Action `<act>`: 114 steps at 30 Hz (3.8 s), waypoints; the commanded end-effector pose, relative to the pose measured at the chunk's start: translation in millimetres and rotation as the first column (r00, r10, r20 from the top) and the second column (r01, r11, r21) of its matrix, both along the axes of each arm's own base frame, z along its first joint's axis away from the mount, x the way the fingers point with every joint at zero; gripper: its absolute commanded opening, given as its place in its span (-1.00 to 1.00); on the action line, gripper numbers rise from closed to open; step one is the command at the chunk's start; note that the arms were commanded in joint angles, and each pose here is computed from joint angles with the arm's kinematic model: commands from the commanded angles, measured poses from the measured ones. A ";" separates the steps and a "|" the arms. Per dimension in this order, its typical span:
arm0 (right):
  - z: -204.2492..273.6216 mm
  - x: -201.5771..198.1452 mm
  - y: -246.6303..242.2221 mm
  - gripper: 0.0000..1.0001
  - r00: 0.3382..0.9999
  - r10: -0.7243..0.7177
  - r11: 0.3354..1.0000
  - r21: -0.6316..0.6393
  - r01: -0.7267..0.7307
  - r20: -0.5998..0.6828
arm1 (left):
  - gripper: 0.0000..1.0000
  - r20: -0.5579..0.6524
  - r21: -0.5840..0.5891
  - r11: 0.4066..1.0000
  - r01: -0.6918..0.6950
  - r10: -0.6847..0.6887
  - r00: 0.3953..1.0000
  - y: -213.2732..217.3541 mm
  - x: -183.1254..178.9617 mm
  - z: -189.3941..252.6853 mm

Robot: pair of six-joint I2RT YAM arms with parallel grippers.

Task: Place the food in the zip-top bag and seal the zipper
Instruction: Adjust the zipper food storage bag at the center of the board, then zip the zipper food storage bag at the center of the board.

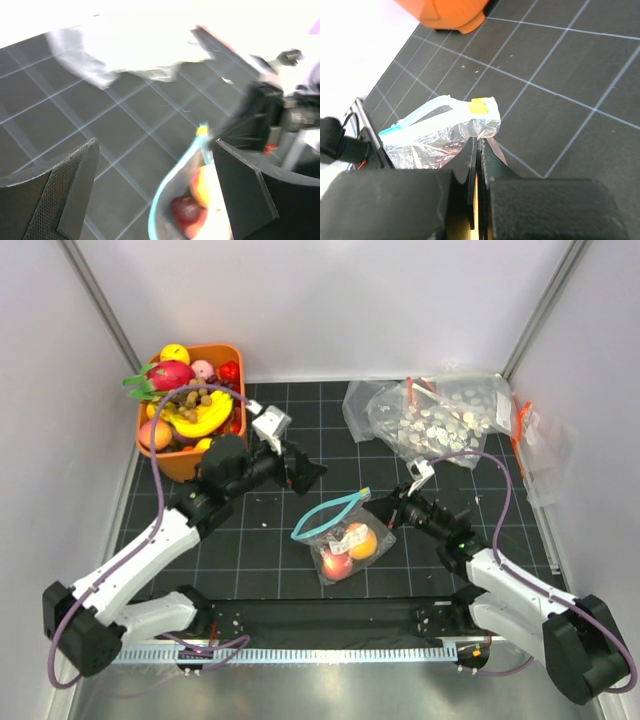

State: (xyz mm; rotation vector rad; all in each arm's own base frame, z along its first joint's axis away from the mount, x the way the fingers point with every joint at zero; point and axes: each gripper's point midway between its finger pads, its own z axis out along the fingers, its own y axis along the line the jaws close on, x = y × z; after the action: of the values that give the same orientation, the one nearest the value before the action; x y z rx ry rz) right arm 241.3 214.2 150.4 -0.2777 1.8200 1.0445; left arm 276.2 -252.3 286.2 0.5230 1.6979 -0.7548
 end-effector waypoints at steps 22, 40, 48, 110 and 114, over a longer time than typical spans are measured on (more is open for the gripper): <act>28.9 -29.0 1.0 -0.98 0.987 0.040 0.999 0.018 -0.044 0.157 | 0.99 -0.238 0.038 0.929 0.367 -0.348 0.907 -83.1 -54.4 -80.5; 27.4 -31.8 2.9 -0.98 0.985 0.056 0.998 0.010 -0.058 0.162 | 0.09 -0.223 -0.035 0.859 0.510 -0.504 0.834 -111.3 -63.2 -93.0; 27.5 -32.3 2.6 -0.96 0.985 0.057 0.998 0.003 -0.058 0.165 | -1.00 -0.218 -0.030 0.844 0.536 -0.529 0.820 -110.7 -68.0 -94.2; 128.3 -111.7 22.3 -0.98 0.882 0.385 0.908 0.058 -0.414 0.272 | 0.13 -0.167 -0.081 0.608 0.790 -0.790 0.591 -91.4 -136.7 -2.5; 127.1 -109.1 20.7 -0.98 0.893 0.364 0.919 0.052 -0.390 0.265 | 0.36 -0.139 -0.066 0.655 0.752 -0.753 0.643 -92.5 -126.9 5.7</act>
State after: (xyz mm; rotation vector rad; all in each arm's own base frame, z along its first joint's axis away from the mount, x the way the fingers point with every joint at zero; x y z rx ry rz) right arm 130.1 236.7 258.2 -0.6997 1.5522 1.3363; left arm 140.0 -343.7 261.1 1.2997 1.6698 -1.4941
